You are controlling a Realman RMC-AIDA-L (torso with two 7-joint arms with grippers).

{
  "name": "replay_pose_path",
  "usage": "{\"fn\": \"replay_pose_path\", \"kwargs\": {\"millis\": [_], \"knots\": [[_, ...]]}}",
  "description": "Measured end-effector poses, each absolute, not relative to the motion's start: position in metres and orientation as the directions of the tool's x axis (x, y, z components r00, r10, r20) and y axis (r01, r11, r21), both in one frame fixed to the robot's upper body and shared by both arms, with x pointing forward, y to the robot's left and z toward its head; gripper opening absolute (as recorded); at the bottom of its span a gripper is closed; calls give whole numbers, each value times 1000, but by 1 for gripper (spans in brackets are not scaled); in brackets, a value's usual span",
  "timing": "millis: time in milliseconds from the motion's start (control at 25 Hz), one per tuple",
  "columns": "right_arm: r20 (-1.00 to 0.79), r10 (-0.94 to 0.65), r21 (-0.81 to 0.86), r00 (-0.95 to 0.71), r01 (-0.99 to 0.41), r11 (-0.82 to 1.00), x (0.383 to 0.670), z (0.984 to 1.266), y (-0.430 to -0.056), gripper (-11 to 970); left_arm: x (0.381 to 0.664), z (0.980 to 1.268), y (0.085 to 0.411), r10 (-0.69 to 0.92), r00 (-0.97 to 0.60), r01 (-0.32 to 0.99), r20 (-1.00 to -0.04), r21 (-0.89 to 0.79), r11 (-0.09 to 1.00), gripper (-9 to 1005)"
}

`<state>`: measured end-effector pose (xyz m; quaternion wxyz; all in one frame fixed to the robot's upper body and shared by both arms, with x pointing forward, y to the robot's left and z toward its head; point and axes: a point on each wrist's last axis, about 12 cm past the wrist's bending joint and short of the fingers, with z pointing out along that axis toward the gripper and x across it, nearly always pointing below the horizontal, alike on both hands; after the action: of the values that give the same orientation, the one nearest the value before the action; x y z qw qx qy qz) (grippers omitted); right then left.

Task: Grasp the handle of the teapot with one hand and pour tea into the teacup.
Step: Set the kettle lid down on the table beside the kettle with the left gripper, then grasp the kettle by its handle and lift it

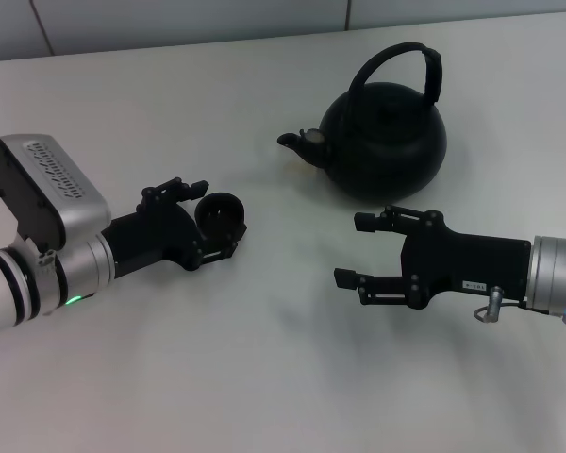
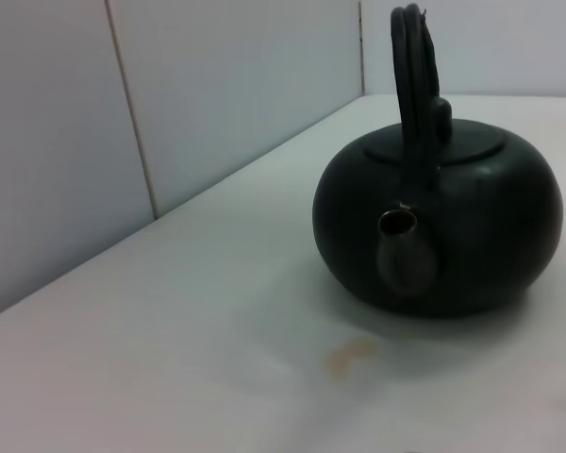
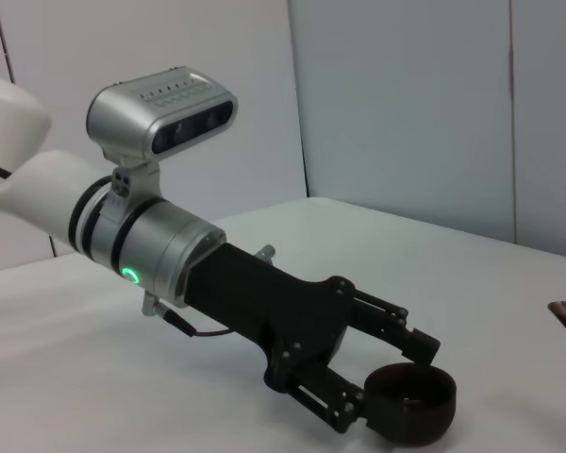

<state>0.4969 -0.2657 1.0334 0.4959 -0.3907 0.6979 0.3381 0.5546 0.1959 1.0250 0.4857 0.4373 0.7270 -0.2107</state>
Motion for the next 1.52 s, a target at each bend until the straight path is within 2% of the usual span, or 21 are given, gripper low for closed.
{"fn": "replay_pose_path", "kwargs": {"millis": [320,600,720,760,800,880,920,960,1120,1160,1360,1520], "knots": [[-958,-208,76,-196,-876,476,495,1033,-268,824,544,1029,207,425,-149,833,-893,118,540,796],[-980,-139,50,-144,-849,526,484,1035,-280,824,523,1031,236,396,-172,775,-902,124,620,795],[-994,-65,26,-87,-773,633,476,1039,-300,824,516,1029,245,388,-186,769,-903,113,630,796],[-998,-17,27,-57,-688,726,474,1041,-317,824,513,1029,247,384,-189,771,-904,106,628,796],[-998,-17,27,-57,-688,726,474,1041,-317,824,513,1029,247,384,-189,771,-904,106,628,795],[-999,34,36,-14,-556,831,476,1044,-339,824,511,1028,247,384,-190,775,-904,102,624,795],[-999,34,36,-14,-556,831,476,1044,-339,824,510,1027,248,385,-191,777,-903,101,622,795],[-999,35,32,-4,-502,864,484,1046,-346,824,509,1026,247,390,-191,780,-901,102,618,795],[-1000,17,22,-16,-458,889,502,1048,-347,824,508,1025,245,397,-189,785,-898,105,611,795],[-1000,4,15,-25,-452,892,514,1050,-343,824,508,1025,245,400,-187,786,-897,108,609,795],[-999,-21,3,-47,-457,889,538,1052,-329,823,509,1026,244,402,-183,788,-897,110,606,795],[-996,-45,-6,-72,-467,884,548,1050,-321,823,510,1026,243,401,-182,789,-898,110,605,796]]}}
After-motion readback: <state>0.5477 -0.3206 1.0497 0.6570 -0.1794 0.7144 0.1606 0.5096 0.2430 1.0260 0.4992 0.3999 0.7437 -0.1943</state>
